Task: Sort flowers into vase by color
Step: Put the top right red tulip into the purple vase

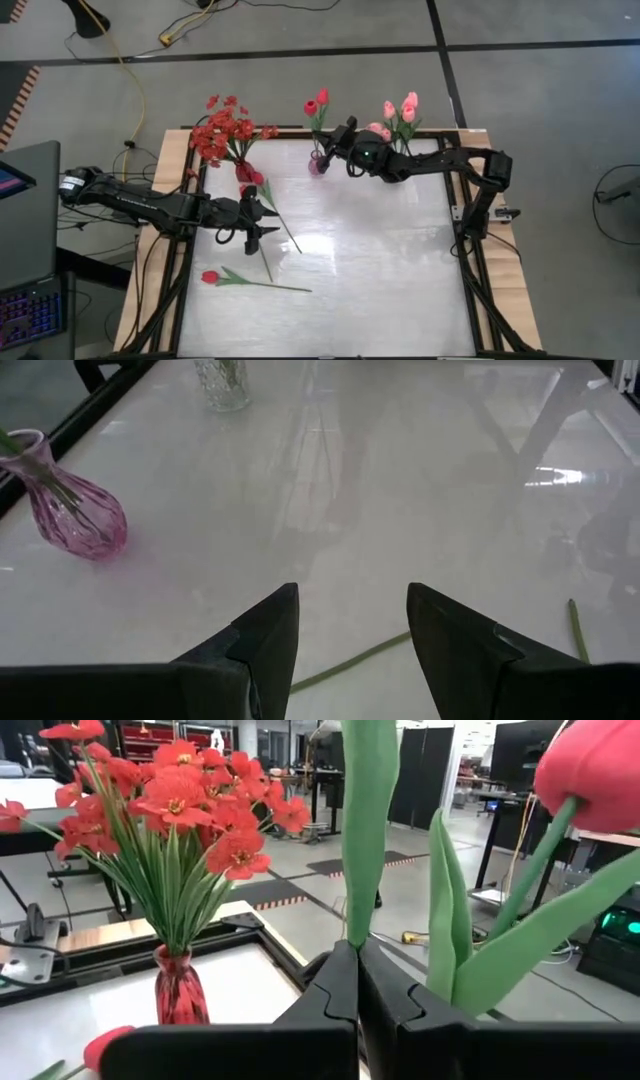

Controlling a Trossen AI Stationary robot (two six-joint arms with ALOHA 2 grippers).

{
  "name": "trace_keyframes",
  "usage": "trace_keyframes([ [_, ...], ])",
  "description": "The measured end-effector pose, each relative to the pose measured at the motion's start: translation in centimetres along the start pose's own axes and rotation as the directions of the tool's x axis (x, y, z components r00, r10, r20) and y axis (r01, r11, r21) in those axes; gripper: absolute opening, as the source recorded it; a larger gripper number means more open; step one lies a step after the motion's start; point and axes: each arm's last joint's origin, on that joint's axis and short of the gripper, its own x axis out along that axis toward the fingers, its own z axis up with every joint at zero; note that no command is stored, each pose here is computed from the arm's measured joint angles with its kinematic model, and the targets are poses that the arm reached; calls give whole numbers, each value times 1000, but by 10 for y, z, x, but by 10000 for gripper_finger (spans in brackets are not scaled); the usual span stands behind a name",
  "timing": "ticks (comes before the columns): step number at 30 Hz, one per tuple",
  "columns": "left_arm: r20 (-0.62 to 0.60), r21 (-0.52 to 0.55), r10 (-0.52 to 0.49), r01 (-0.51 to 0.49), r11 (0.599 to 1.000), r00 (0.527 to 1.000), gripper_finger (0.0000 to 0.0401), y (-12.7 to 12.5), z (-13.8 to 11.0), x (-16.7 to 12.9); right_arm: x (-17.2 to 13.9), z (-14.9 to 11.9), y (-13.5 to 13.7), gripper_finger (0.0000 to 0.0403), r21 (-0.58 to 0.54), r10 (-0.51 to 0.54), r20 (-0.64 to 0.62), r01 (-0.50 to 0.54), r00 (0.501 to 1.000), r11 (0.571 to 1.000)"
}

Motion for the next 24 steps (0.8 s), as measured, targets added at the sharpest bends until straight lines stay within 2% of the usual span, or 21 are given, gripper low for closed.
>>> trace_keyframes([
  [15, 16, 13, 13, -13, 1000, 1000, 176, 0, 1, 0, 0, -7, 1, 50, -17, 4, -72, -5, 997, 1000],
  [24, 16, 9, 13, -13, 1000, 1000, 176, 0, 1, 0, 0, -7, 1, 52, -17, 4, -72, -5, 997, 1000],
])
